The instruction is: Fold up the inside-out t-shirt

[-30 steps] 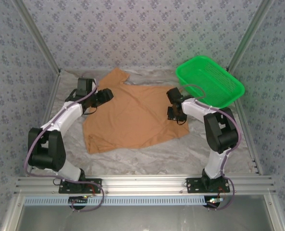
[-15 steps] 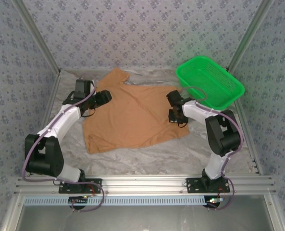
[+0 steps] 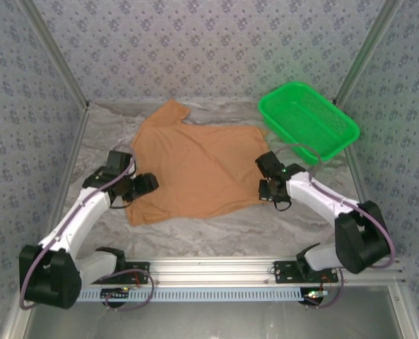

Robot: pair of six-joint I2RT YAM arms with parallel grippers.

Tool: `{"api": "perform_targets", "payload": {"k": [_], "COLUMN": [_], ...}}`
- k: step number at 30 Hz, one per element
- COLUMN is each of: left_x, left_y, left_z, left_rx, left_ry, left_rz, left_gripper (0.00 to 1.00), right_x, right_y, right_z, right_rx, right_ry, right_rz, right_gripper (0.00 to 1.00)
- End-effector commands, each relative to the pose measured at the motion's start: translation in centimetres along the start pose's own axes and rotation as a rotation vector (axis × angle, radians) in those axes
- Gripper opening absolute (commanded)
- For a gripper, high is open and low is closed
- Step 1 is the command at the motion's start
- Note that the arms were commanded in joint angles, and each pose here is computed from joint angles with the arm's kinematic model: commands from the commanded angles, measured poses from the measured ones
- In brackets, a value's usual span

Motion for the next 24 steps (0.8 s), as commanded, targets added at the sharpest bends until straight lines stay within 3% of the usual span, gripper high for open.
{"api": "perform_targets", "payload": {"k": [1, 10, 24], "left_x": [3.0, 4.8, 7.0], "left_y": [2.5, 4.4, 5.0], "left_z": [0.4, 2.2, 4.4], "left_rx": [-0.098, -0.21, -0.249], "left_ry": [0.095, 0.12, 0.196], "left_rz": [-0.076, -0.077, -0.056], "left_gripper": [0.64, 0.52, 0.27], "right_x": [2.9, 4.0, 3.6], "right_y": [-1.1, -1.5, -1.2], "right_z": [0.0, 0.3, 0.4], "right_rx": [0.025, 0.015, 0.003], "right_ry": [0.069, 0.067, 0.077], "right_rz": [0.048, 0.05, 0.015], "right_gripper": [0.12, 0.12, 0.12]}}
Point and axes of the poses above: each hand's point on the last joint's axis, 136 mm out from that joint toward the fingers, its own z axis out along the fingers, its own y axis along the line the jaws close on, x = y × z, the point moved 5 cm from there along -z, back along the fingers, and after that the axes turned 5 degrees about -z, right-handed, at the moved point
